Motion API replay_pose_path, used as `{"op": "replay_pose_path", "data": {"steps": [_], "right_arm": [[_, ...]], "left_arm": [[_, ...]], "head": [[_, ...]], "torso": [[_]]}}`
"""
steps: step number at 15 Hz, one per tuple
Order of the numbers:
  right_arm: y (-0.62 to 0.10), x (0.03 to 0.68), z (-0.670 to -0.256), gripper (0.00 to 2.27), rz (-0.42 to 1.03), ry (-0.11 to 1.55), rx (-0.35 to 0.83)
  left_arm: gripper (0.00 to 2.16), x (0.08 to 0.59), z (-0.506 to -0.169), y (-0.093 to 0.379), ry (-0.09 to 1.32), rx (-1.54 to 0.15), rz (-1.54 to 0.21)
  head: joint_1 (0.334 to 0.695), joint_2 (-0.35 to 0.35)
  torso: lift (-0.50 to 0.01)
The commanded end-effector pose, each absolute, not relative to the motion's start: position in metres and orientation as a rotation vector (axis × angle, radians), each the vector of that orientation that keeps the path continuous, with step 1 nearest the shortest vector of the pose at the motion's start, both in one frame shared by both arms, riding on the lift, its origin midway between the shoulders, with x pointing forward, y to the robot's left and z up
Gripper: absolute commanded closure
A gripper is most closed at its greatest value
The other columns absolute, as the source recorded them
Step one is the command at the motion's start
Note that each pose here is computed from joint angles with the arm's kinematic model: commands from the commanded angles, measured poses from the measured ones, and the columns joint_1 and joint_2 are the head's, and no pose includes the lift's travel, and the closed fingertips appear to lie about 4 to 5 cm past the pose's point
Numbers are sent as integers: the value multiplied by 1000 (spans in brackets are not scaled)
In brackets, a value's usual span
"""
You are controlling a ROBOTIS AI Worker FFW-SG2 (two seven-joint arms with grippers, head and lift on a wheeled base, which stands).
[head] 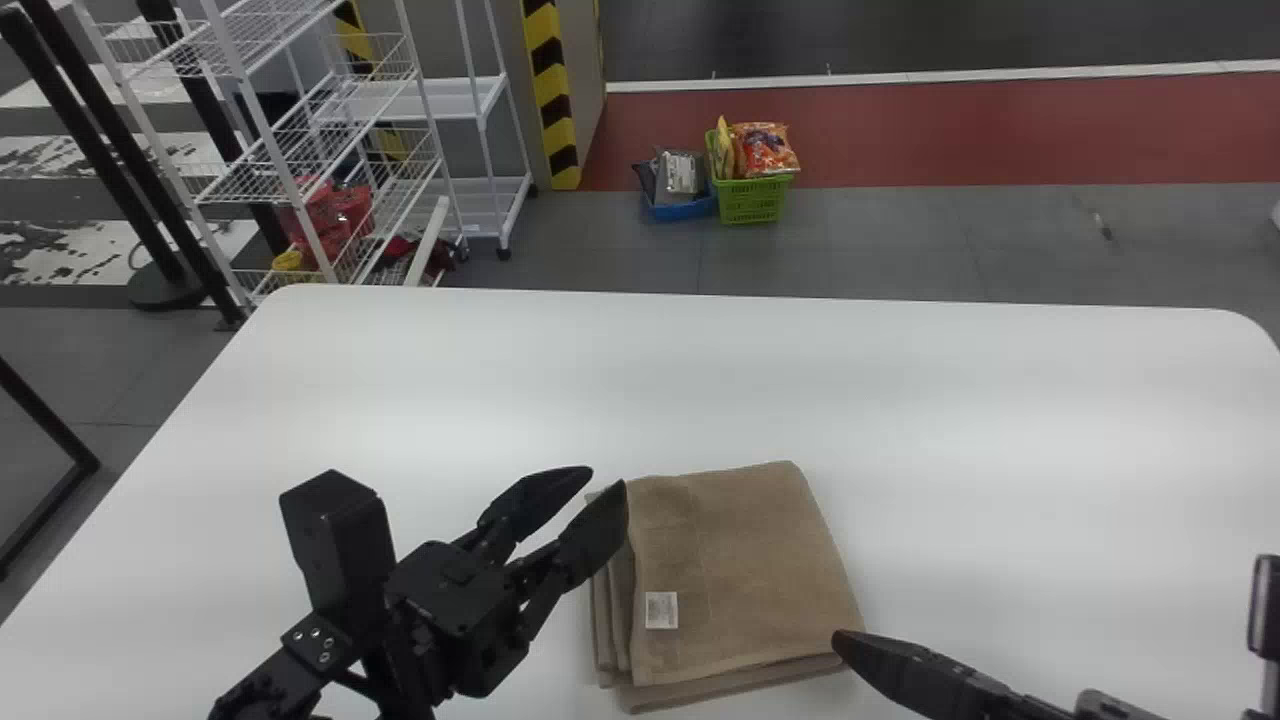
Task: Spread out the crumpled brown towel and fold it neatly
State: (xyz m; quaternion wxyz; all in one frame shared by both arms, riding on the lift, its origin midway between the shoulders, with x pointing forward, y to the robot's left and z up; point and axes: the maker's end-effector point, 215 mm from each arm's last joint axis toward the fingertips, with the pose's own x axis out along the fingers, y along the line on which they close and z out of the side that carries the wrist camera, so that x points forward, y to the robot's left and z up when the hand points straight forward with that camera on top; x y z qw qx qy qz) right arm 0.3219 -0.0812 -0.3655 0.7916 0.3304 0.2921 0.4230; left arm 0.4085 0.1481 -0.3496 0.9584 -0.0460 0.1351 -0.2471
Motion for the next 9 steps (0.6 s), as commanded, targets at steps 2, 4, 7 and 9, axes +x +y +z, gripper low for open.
{"op": "replay_pose_path", "data": {"steps": [2, 4, 7, 9], "right_arm": [[-85, 322, -368, 1899, 904, 615, 712], [-87, 321, -373, 1895, 897, 624, 722], [-87, 318, -380, 1895, 903, 629, 743], [-86, 317, -379, 1895, 914, 625, 754]], "left_arm": [[2115, 408, -363, 145, 304, -107, -538], [2135, 402, -360, 129, 300, -130, -627], [2135, 403, -367, 126, 310, -135, -648], [2135, 403, -373, 126, 315, -125, -647]], "head": [[695, 103], [695, 95], [695, 63], [695, 62]], "torso": [[-126], [-126], [-126], [-126]]}}
